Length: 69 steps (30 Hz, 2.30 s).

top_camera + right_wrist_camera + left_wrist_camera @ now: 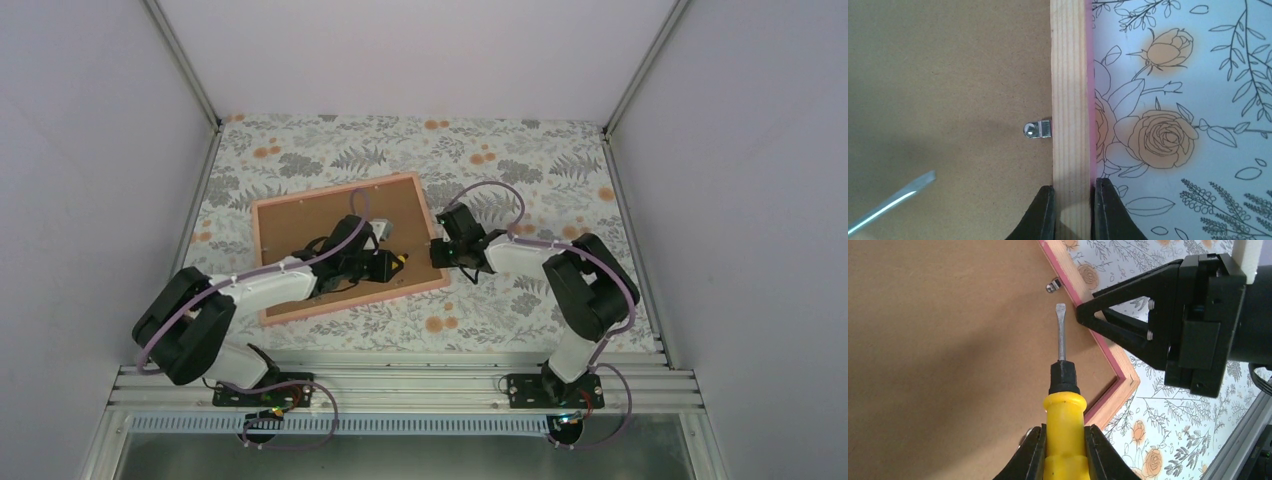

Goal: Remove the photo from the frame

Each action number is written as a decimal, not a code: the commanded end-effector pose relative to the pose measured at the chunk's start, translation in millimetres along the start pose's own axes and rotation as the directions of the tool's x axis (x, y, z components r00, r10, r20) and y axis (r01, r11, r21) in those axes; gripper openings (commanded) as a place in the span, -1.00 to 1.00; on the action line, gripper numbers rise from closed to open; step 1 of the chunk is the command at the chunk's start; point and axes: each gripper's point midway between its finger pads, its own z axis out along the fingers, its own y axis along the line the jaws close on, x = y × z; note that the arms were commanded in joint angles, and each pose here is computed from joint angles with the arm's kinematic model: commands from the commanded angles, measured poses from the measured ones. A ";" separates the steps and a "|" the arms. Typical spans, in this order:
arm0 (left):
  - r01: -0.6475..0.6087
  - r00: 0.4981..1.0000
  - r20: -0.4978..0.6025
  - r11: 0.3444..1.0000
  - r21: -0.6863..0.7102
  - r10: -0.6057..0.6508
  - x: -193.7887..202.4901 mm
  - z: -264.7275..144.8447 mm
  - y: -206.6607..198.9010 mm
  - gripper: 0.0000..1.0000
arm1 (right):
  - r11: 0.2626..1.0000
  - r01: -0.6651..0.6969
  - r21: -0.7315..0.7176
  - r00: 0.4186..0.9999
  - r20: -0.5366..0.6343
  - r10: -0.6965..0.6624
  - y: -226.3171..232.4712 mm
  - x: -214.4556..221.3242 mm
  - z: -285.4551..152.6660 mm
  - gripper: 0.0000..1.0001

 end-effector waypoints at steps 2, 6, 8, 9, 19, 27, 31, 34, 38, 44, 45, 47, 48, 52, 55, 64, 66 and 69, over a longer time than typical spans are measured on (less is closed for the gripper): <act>-0.044 0.999 0.011 0.997 0.061 0.043 -9.4 12.1 -16.6 -0.95 | 0.998 -0.052 -0.028 0.996 -0.072 0.050 3.2 29.3 0.1 -0.92; -0.043 0.999 -0.002 0.997 0.064 0.043 -7.4 19.4 -15.6 -0.95 | 0.998 -0.054 -0.036 0.996 -0.071 0.051 5.3 31.6 0.6 -0.92; -0.043 0.999 -0.004 0.997 0.065 0.043 -6.9 21.4 -15.5 -0.95 | 0.998 -0.055 -0.039 0.996 -0.074 0.052 6.0 32.8 1.2 -0.92; -0.043 0.999 -0.005 0.997 0.063 0.043 -6.9 22.6 -14.9 -0.95 | 0.998 -0.054 -0.039 0.996 -0.075 0.051 6.3 33.1 1.8 -0.92; -0.037 0.999 -0.015 0.998 0.058 0.038 -4.9 34.7 -10.2 -0.95 | 0.998 -0.052 -0.043 0.995 -0.085 0.048 7.5 35.7 4.3 -0.92; -0.033 0.999 -0.009 0.997 0.062 0.034 -6.7 42.2 -9.4 -0.95 | 0.998 -0.055 -0.042 0.994 -0.097 0.050 6.4 39.6 5.9 -0.92; -0.032 0.999 -0.018 0.997 0.066 0.033 -5.5 47.0 -8.6 -0.95 | 0.997 -0.054 -0.046 0.994 -0.098 0.050 7.8 40.1 6.2 -0.92; -0.032 0.999 -0.017 0.998 0.059 0.033 -6.0 49.5 -6.9 -0.95 | 0.997 -0.056 -0.049 0.994 -0.102 0.051 8.1 40.6 7.2 -0.92; -0.028 1.000 -0.008 0.999 0.041 0.029 -7.4 52.7 -2.4 -0.95 | 0.997 -0.053 -0.052 0.993 -0.108 0.047 9.0 41.8 9.1 -0.92; -0.018 1.000 0.019 1.000 -0.002 0.018 -12.5 56.0 5.4 -0.95 | 0.997 -0.052 -0.055 0.993 -0.110 0.046 10.2 42.1 9.4 -0.92; -0.012 1.000 0.024 1.000 -0.012 0.012 -12.0 56.2 8.2 -0.95 | 0.997 -0.052 -0.057 0.993 -0.111 0.046 10.5 42.0 9.1 -0.92; 0.000 0.999 0.041 1.000 -0.026 0.001 -13.4 55.6 11.4 -0.95 | 0.997 -0.052 -0.057 0.993 -0.113 0.046 10.6 42.9 9.4 -0.92; 0.007 0.999 0.052 1.000 -0.030 -0.005 -14.5 54.8 12.6 -0.95 | 0.997 -0.053 -0.056 0.993 -0.113 0.046 10.2 43.3 9.3 -0.92; 0.036 0.994 0.105 0.998 -0.057 -0.030 -19.0 50.8 19.7 -0.95 | 0.997 -0.055 -0.057 0.992 -0.118 0.047 10.1 46.7 10.1 -0.92; 0.059 0.988 0.148 0.996 -0.067 -0.049 -23.2 47.7 23.0 -0.95 | 0.997 -0.057 -0.059 0.991 -0.121 0.050 10.6 48.5 10.5 -0.92; 0.121 0.958 0.274 0.988 -0.100 -0.090 -33.4 37.7 29.5 -0.95 | 0.996 -0.064 -0.060 0.992 -0.117 0.056 10.8 51.0 9.0 -0.92; 0.135 0.950 0.299 0.984 -0.115 -0.096 -35.3 35.3 31.2 -0.95 | 0.996 -0.068 -0.062 0.992 -0.114 0.061 10.9 50.8 8.9 -0.92; 0.158 0.937 0.332 0.980 -0.122 -0.110 -36.3 32.1 32.8 -0.95 | 0.995 -0.071 -0.064 0.992 -0.112 0.063 11.7 50.6 8.2 -0.92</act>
